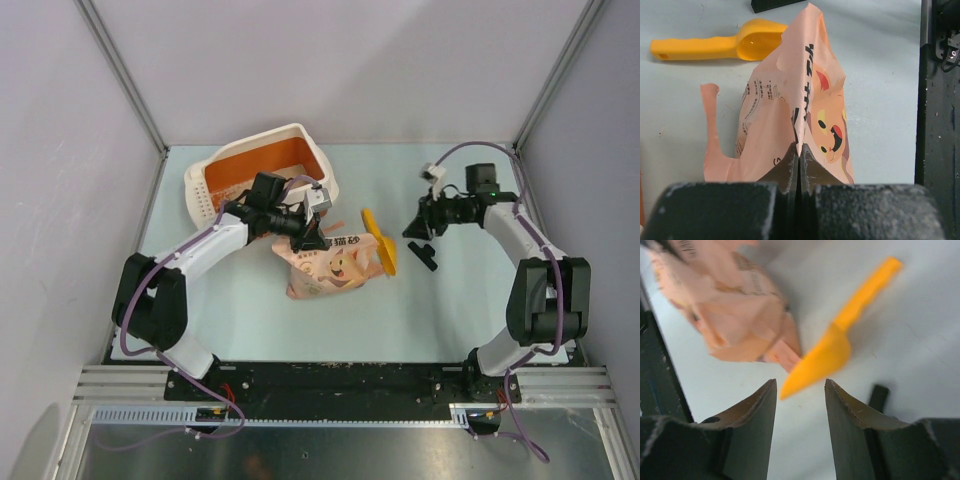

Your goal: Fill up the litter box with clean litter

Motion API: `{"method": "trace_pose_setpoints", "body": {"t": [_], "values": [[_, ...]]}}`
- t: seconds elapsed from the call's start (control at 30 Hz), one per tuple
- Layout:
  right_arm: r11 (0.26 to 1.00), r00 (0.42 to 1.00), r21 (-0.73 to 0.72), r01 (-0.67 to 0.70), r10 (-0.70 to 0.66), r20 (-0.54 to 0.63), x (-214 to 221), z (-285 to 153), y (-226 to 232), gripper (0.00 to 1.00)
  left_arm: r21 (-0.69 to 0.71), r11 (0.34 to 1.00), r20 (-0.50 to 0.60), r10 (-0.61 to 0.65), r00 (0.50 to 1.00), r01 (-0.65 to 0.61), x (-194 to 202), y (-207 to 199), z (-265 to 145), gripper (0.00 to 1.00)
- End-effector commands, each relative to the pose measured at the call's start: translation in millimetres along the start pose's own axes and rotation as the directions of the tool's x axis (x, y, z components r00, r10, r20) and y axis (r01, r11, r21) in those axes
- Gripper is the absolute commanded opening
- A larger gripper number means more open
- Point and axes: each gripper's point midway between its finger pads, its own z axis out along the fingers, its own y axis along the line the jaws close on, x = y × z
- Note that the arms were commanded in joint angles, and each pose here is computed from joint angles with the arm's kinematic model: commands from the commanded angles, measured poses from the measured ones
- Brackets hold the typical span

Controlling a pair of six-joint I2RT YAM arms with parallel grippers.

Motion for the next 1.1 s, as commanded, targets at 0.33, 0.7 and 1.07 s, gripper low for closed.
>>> {"method": "trace_pose_setpoints", "body": {"t": [0.33, 0.7, 1.07], "values": [[0.914, 0.955, 0.37, -0.169, 0.244, -0.168, 87, -46, -107, 0.48, -0.004, 1.0, 0.012, -0.018, 1.0, 0.018, -11, -8, -9, 0.0], [0.958, 0.988, 0.261, -0.118, 0.139, -0.065, 48, -43, -88, 0.47, -0.003, 1.0, 0.012, -0.011, 1.0, 0.011, -14, -7, -7, 0.0], [0.909, 0.903, -0.011, 0.416, -0.411, 0.127, -76, 19, 55, 0.53, 0.001, 1.0, 0.014, -0.013, 1.0, 0.013, -15, -7, -6, 0.0]]}}
